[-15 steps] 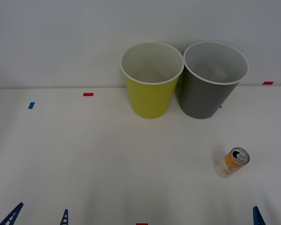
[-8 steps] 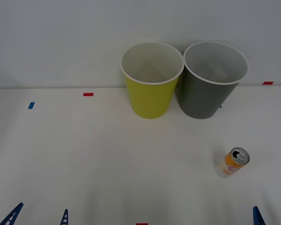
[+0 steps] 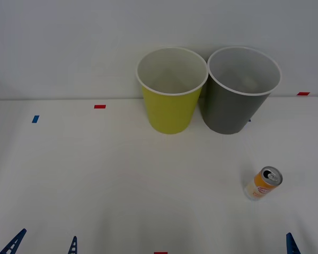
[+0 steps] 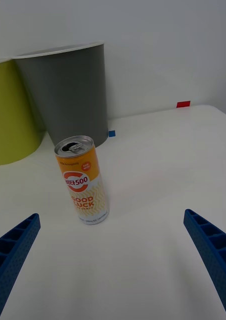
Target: Put cans in the gray bin and PET bottles in the light green bin.
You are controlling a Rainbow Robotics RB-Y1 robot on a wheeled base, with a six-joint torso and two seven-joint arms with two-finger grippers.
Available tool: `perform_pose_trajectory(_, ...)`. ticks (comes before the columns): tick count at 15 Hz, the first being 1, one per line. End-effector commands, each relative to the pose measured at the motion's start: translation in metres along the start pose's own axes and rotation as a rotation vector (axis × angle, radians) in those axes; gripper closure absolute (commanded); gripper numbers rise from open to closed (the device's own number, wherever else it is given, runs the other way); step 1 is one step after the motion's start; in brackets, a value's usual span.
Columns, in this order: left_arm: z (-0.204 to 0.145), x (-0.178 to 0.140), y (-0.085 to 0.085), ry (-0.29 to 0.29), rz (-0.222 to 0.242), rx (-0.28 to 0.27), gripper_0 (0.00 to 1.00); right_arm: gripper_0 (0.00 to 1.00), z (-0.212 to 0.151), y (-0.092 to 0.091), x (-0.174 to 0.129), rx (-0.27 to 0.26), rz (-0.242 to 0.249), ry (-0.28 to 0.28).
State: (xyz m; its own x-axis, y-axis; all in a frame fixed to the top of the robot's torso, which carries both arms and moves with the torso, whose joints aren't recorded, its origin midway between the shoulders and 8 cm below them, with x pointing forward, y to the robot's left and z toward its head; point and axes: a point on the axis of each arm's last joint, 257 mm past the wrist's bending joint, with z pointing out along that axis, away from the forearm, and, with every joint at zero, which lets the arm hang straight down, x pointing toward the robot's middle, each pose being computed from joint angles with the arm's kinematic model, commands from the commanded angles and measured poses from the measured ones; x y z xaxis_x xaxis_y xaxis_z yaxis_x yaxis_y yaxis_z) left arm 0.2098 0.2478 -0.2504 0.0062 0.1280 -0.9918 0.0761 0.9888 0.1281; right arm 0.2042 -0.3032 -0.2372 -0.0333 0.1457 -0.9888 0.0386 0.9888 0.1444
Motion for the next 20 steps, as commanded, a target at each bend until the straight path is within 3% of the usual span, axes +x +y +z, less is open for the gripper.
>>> perform_pose_trajectory(1,0.000,0.000,0.000,0.000,0.000,0.000,0.00,0.00,0.000,0.000,0.000,0.000,0.000,0.000)
perform_pose_trajectory(4,0.000,0.000,0.000,0.000,0.000,0.000,0.00,0.00,0.000,0.000,0.000,0.000,0.000,0.000)
perform_pose_trajectory(5,0.000,0.000,0.000,0.000,0.000,0.000,0.00,0.00,-0.001,-0.003,0.018,0.020,0.013,0.034)
perform_pose_trajectory(8,0.000,0.000,0.000,0.000,0.000,0.000,0.00,0.00,0.002,-0.001,0.014,0.002,-0.020,0.013)
perform_pose_trajectory(10,0.000,0.000,0.000,0.000,0.000,0.000,0.00,0.00,0.002,0.002,0.012,-0.016,-0.057,0.007)
perform_pose_trajectory(12,0.000,0.000,0.000,0.000,0.000,0.000,0.00,0.00,0.001,0.006,0.011,-0.039,-0.179,-0.005)
perform_pose_trajectory(13,0.000,0.000,0.000,0.000,0.000,0.000,0.00,0.00,0.002,0.008,0.013,-0.047,-0.199,-0.010)
perform_pose_trajectory(15,0.000,0.000,0.000,0.000,0.000,0.000,0.00,0.00,0.005,0.015,0.020,-0.064,-0.165,-0.045)
perform_pose_trajectory(20,0.000,0.000,0.000,0.000,0.000,0.000,0.00,0.00,0.028,0.037,0.030,-0.117,-0.143,-0.080)
